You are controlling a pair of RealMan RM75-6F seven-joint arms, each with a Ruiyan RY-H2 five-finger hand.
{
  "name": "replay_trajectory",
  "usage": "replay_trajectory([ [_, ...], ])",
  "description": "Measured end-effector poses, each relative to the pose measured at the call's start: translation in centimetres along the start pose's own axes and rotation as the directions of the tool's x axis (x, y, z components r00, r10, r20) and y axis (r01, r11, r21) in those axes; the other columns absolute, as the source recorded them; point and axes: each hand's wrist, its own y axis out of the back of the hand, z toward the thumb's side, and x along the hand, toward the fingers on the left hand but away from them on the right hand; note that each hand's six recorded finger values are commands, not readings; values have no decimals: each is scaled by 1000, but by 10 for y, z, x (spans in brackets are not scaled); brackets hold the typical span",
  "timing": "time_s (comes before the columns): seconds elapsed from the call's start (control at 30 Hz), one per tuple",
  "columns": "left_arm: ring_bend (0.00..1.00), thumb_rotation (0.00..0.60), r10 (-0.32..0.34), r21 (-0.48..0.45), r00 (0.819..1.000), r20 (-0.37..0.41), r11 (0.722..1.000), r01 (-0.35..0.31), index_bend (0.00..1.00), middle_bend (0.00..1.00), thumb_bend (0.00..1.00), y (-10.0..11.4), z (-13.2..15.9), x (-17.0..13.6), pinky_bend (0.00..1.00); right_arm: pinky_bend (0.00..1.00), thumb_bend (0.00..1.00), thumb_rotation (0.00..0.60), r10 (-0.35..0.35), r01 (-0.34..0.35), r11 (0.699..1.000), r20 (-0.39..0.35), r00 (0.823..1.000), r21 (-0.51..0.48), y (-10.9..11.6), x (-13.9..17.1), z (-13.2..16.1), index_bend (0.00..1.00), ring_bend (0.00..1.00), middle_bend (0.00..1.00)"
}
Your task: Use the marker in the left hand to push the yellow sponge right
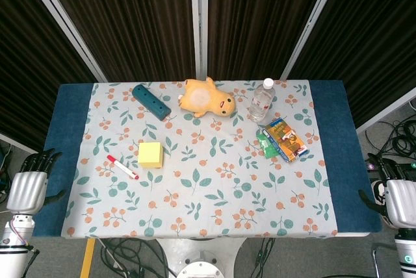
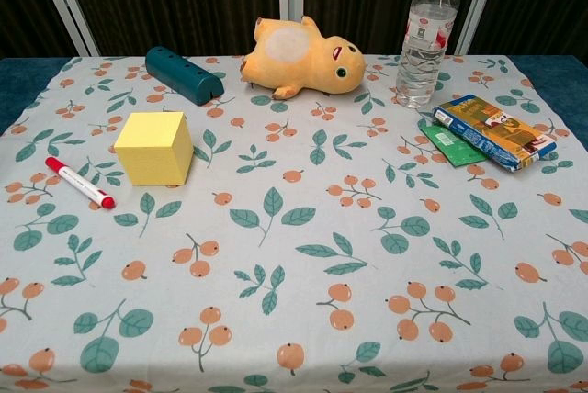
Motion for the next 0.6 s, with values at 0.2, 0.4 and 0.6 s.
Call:
replay_trajectory([
  [0.2, 149, 600, 0, -2, 1000, 3, 1000, 0, 228, 227, 106, 0, 0, 0, 152, 277, 142, 600, 7, -7, 1000, -2, 1000, -6, -1, -1, 0, 129, 166, 250],
  [0.4, 149, 600, 5, 1, 1000, 30, 1000, -5, 228, 227, 109, 2, 4, 3, 152, 277, 142, 600, -5, 5, 1000, -12, 1000, -2, 3, -3, 1, 129, 167, 250],
  [0.6, 149, 600, -7, -12, 995, 103, 1000, 9, 270, 268, 152, 1, 14, 22, 152, 278, 143, 600, -18, 18, 1000, -25, 1000, 10, 9, -7, 1, 129, 167, 250],
])
